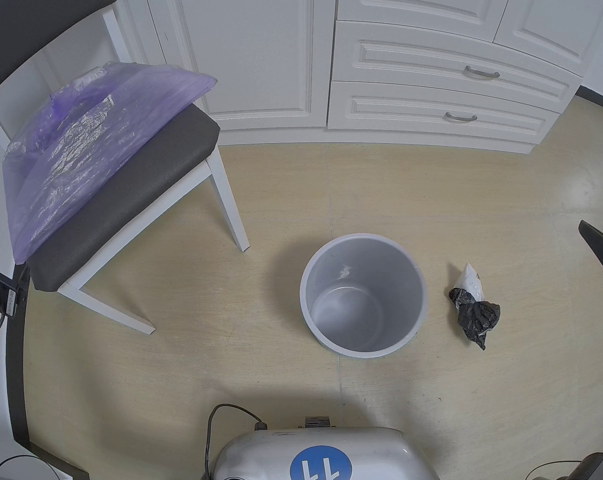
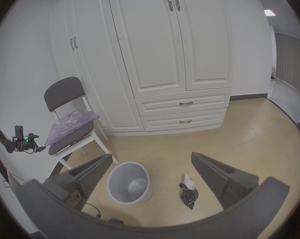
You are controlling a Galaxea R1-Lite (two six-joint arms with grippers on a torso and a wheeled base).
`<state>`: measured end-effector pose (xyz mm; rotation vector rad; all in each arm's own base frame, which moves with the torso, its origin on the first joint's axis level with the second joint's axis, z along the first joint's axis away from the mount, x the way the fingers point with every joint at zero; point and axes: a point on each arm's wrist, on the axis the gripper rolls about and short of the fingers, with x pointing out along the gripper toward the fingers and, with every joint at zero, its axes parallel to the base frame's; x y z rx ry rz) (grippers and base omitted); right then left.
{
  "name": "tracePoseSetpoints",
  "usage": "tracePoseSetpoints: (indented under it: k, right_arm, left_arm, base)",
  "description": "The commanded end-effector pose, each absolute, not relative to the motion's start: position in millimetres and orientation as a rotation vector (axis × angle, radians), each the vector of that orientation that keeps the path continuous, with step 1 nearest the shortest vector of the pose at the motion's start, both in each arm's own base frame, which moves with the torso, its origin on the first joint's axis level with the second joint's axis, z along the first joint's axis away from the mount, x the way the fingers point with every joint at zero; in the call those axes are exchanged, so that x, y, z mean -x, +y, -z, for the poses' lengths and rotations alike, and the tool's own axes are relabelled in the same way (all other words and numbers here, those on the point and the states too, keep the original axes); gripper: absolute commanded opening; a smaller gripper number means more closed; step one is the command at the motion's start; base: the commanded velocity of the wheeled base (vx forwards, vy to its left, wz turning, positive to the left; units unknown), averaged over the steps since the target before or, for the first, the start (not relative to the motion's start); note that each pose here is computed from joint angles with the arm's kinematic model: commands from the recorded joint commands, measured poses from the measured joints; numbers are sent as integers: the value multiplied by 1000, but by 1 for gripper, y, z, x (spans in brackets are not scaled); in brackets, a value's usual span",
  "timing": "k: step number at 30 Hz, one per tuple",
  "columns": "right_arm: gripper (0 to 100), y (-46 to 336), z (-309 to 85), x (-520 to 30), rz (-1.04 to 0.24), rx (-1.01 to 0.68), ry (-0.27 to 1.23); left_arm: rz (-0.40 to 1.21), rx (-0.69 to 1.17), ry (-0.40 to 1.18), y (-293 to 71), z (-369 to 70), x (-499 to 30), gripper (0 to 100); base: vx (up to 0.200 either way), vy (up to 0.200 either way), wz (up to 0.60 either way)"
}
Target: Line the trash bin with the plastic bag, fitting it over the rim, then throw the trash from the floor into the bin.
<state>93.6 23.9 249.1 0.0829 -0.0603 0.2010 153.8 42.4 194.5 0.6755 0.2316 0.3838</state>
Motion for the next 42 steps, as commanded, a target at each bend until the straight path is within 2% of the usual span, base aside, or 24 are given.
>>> tracePoseSetpoints:
  k: [1, 26, 42]
  right_arm:
    - [100, 24, -249, -94, -202, -83, -61]
    - [100, 24, -250, -92, -202, -84, -67]
    - [100, 23, -250, -93, -200, -84, -67]
  left_arm:
    - [-398, -676, 205, 41, -199, -147, 100]
    - [-450, -669, 126, 42, -216, -137, 100]
    - [-398, -680, 118, 37, -215, -138, 100]
  base:
    - [0, 0, 0]
    - [0, 0, 0]
    - [0, 0, 0]
